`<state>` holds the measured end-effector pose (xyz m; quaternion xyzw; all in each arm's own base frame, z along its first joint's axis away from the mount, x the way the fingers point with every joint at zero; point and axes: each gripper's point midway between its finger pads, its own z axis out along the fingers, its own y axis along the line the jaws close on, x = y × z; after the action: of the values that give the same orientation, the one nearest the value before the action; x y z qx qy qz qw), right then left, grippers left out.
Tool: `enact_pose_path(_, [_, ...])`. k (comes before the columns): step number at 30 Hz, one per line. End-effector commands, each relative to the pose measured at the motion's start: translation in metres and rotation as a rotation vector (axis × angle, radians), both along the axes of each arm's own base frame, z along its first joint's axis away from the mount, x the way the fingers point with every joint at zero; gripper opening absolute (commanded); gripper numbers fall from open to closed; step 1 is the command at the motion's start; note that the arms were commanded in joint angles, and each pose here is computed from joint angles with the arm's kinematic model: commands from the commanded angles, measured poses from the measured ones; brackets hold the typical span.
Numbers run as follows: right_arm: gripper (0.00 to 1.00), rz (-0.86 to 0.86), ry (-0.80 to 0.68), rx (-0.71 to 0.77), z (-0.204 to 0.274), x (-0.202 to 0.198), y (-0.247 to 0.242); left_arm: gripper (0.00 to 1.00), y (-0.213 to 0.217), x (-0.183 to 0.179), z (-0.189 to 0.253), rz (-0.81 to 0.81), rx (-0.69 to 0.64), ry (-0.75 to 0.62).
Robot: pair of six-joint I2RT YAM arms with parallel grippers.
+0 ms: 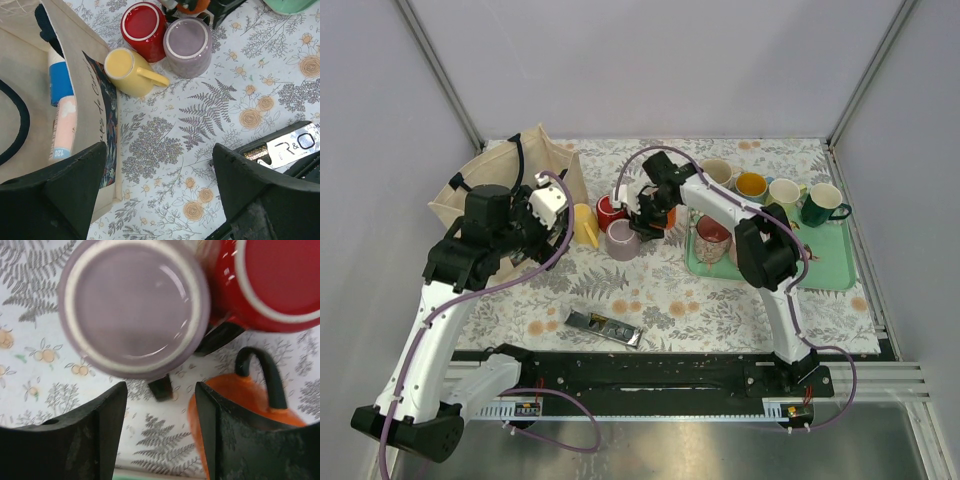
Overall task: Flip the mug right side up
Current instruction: Turn over the cup at the center of the board.
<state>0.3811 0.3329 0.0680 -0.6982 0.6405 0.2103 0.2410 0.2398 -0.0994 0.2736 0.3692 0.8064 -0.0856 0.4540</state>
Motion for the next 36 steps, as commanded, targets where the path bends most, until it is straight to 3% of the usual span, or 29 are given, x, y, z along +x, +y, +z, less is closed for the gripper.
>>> enact_pose_path(1, [0.64,0.021,-0.057,0.002,0.015,0.019,0.014,0.91,-0.001,0.006,0.007,0.006,-0.003,-0.025])
enact_pose_path(12, [0.50,0.137,0.063,-0.037,-0.001,-0.025,0.020,0.91,-0.004,0.007,0.008,-0.007,-0.010,-0.023])
enact_pose_path(17, [0.27,0.085,0.117,-0.052,-0.008,-0.034,0.016,0.91,-0.006,0.008,0.005,-0.011,-0.023,-0.013])
enact_pose_path(20, [0.02,0.045,0.132,-0.056,-0.004,-0.036,0.015,0.91,-0.007,0.010,0.002,-0.012,-0.026,-0.007])
enact_pose_path(25, [0.00,0.043,0.198,0.020,0.029,-0.068,0.006,0.90,-0.010,0.008,-0.002,-0.060,-0.008,-0.039])
enact_pose_path(31, [0.00,0.023,0.323,0.151,0.091,-0.102,0.004,0.91,-0.017,0.006,-0.004,-0.193,0.035,-0.335])
enact_pose_path(33, [0.00,-0.004,0.400,0.198,0.110,-0.105,0.009,0.91,-0.023,0.006,-0.009,-0.253,0.096,-0.445])
enact_pose_path(36, [0.00,-0.055,0.549,0.264,0.131,-0.106,0.016,0.92,-0.039,0.007,-0.015,-0.350,0.231,-0.717])
